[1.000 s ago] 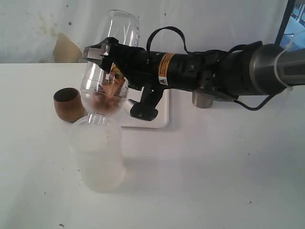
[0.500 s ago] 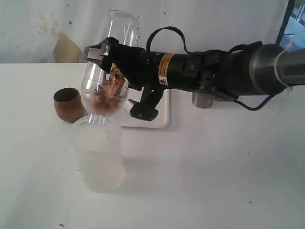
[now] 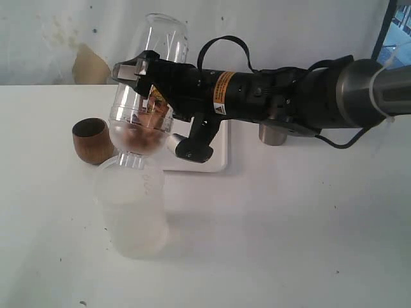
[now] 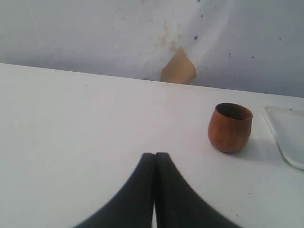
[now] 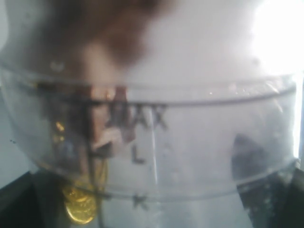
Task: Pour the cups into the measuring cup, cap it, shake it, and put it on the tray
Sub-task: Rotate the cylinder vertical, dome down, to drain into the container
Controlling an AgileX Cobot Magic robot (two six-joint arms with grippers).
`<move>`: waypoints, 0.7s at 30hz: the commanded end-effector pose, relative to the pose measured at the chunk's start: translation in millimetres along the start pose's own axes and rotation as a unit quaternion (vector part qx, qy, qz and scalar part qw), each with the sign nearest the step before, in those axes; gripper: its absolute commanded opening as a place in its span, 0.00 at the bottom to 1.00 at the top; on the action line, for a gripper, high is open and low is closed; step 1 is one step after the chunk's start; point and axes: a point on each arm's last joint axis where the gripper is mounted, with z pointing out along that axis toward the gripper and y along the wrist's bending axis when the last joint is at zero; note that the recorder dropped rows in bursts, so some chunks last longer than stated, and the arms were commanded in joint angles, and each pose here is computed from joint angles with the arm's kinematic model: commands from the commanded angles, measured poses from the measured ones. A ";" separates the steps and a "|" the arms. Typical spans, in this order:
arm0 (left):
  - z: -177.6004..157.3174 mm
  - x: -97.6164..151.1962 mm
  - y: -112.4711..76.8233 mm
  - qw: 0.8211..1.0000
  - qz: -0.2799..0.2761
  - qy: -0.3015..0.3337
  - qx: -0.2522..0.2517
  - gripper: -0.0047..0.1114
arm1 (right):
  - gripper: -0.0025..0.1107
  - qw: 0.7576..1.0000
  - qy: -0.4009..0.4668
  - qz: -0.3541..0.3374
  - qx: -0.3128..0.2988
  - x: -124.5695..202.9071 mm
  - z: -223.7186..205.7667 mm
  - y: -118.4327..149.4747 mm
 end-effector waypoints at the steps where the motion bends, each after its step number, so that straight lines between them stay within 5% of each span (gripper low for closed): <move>1: -0.1 0.6 0.0 1.000 -0.001 -0.004 0.001 0.04 | 0.02 1.000 0.009 0.002 0.016 4.6 0.0 -6.7; 21: -0.1 0.6 0.0 1.000 -0.001 -0.004 0.001 0.04 | 0.02 1.000 0.009 0.015 0.016 4.7 -0.1 -6.5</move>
